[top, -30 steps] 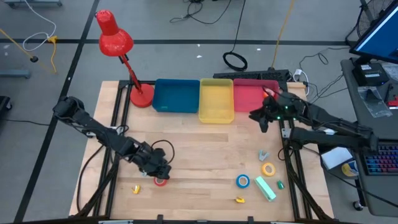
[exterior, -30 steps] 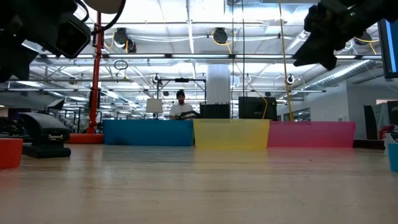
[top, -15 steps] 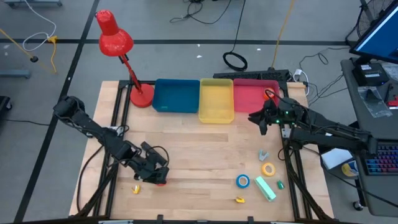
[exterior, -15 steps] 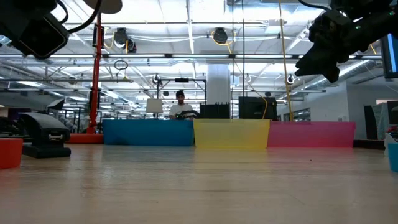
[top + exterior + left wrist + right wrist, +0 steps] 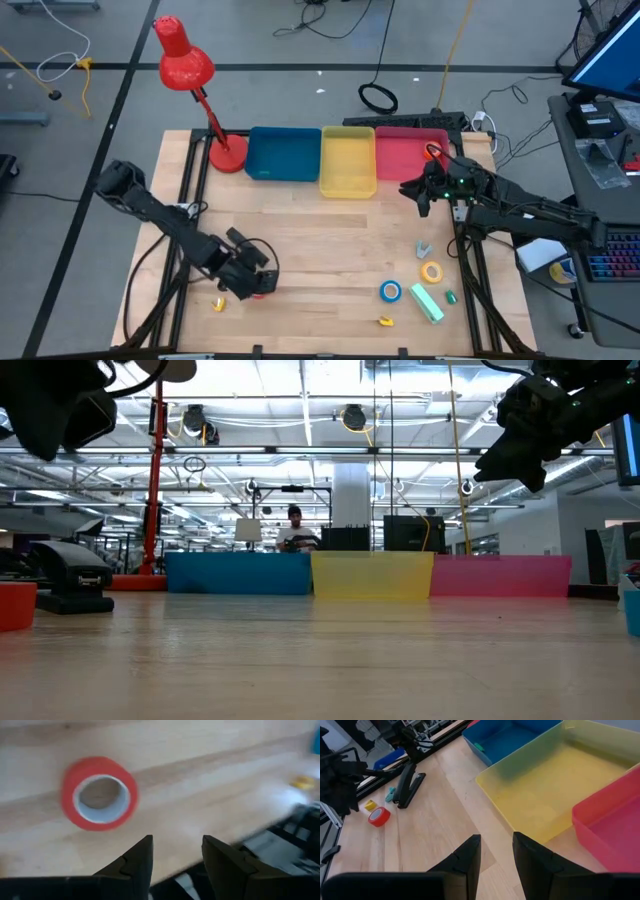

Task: Pick and place Stapler, Stapler remover, tape
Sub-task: Put the red tape into the red bin

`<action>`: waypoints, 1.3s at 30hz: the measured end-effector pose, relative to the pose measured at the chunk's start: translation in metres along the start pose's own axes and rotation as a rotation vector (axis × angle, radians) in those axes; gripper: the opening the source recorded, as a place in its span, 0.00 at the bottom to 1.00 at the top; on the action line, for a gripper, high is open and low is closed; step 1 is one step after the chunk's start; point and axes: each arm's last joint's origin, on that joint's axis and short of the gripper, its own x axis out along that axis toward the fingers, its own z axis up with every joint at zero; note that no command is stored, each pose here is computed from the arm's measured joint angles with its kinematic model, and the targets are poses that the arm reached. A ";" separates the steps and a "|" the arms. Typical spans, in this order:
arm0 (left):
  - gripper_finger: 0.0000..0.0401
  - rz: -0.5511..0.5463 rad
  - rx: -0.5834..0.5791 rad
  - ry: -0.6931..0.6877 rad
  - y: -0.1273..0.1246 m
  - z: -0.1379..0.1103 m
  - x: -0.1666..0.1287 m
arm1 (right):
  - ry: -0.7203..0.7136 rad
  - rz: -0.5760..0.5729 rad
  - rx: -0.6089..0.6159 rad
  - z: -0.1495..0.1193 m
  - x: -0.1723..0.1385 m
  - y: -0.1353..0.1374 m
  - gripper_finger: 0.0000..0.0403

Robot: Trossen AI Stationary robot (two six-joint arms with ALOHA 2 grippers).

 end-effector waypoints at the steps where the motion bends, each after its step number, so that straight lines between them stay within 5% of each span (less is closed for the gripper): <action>1: 0.42 0.020 0.007 -0.011 -0.002 -0.001 0.003 | 0.000 0.000 -0.002 0.000 0.000 0.000 0.26; 31: 0.41 0.337 0.106 -0.044 0.012 0.006 0.072 | 0.000 0.002 -0.012 0.000 0.000 0.000 0.26; 35: 0.31 0.349 0.108 -0.019 0.012 0.009 0.078 | 0.001 0.004 -0.012 0.000 0.000 0.000 0.26; 39: 0.10 0.280 0.152 0.013 -0.003 0.009 0.068 | -0.003 0.005 -0.012 0.001 0.000 0.000 0.26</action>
